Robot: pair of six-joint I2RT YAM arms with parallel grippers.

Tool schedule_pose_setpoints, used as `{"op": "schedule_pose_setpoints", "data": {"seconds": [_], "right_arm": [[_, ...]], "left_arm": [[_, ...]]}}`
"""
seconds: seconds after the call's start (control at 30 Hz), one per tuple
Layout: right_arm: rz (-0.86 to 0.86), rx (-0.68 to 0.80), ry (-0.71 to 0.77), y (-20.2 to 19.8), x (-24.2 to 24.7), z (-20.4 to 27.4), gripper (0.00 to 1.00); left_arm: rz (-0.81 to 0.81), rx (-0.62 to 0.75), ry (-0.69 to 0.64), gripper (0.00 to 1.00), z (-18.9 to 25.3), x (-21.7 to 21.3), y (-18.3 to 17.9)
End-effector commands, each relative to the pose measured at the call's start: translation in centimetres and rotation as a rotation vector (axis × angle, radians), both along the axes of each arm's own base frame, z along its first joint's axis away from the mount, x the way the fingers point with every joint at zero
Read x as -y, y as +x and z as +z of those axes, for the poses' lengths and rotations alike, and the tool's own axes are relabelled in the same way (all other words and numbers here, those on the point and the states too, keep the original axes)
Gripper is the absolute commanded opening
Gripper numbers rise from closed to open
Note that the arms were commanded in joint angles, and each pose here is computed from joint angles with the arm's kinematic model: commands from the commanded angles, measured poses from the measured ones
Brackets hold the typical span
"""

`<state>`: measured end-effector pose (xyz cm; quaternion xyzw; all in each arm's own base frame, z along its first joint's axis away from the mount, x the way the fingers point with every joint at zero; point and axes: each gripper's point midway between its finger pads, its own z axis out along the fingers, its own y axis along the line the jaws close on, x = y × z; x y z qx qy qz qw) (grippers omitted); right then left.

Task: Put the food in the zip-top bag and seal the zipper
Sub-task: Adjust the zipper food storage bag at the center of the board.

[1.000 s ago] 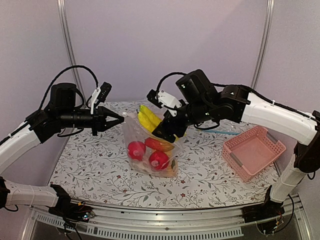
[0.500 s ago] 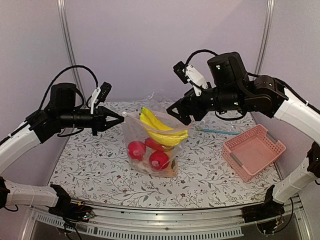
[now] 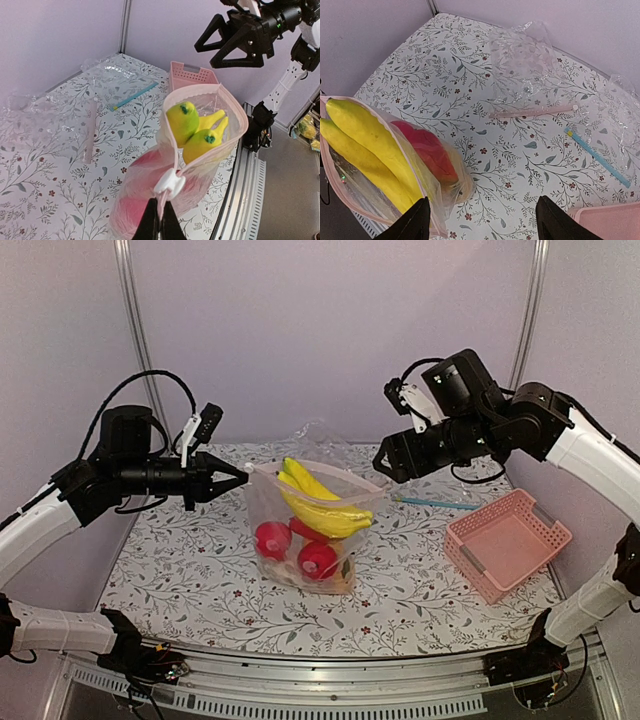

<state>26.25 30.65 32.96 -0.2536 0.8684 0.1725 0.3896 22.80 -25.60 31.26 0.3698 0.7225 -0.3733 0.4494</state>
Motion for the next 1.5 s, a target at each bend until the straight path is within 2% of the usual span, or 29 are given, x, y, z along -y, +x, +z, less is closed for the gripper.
{"op": "schedule_pose_setpoints", "data": {"seconds": [0.0, 0.43, 0.53, 0.7, 0.83, 1.27, 1.4, 1.47], "right_arm": [[0.016, -0.122, -0.005, -0.8, -0.8, -1.7, 0.71], [0.078, -0.181, 0.025, -1.0, -3.1, -2.4, 0.6], [0.066, -0.174, 0.029, -0.9, -2.9, -2.1, 0.61], [0.076, -0.13, 0.106, -1.2, -2.9, 0.9, 0.65], [0.156, -0.145, 0.181, -2.6, -3.8, 2.3, 0.66], [0.181, -0.223, 0.087, -4.4, -3.8, -1.7, 0.61], [0.189, -0.238, 0.048, -5.0, -3.9, -2.7, 0.55], [0.191, -0.233, 0.046, -5.1, -3.9, -2.5, 0.42]], "left_arm": [[0.011, 0.036, -0.026, 0.0, 1.0, -0.1, 0.5], [0.011, 0.034, -0.025, 0.0, 0.9, -0.1, 0.6], [0.011, 0.034, -0.025, 0.0, 0.9, -0.1, 0.6], [0.024, 0.028, -0.021, 0.0, 0.8, -0.1, 0.9], [0.045, 0.025, -0.012, 0.0, 0.7, -0.3, 1.2], [0.058, 0.026, -0.009, 0.0, 0.7, -0.4, 1.4], [0.058, 0.022, -0.01, 0.0, 0.6, -0.4, 1.4], [0.058, 0.022, -0.009, 0.0, 0.6, -0.4, 1.4]]}}
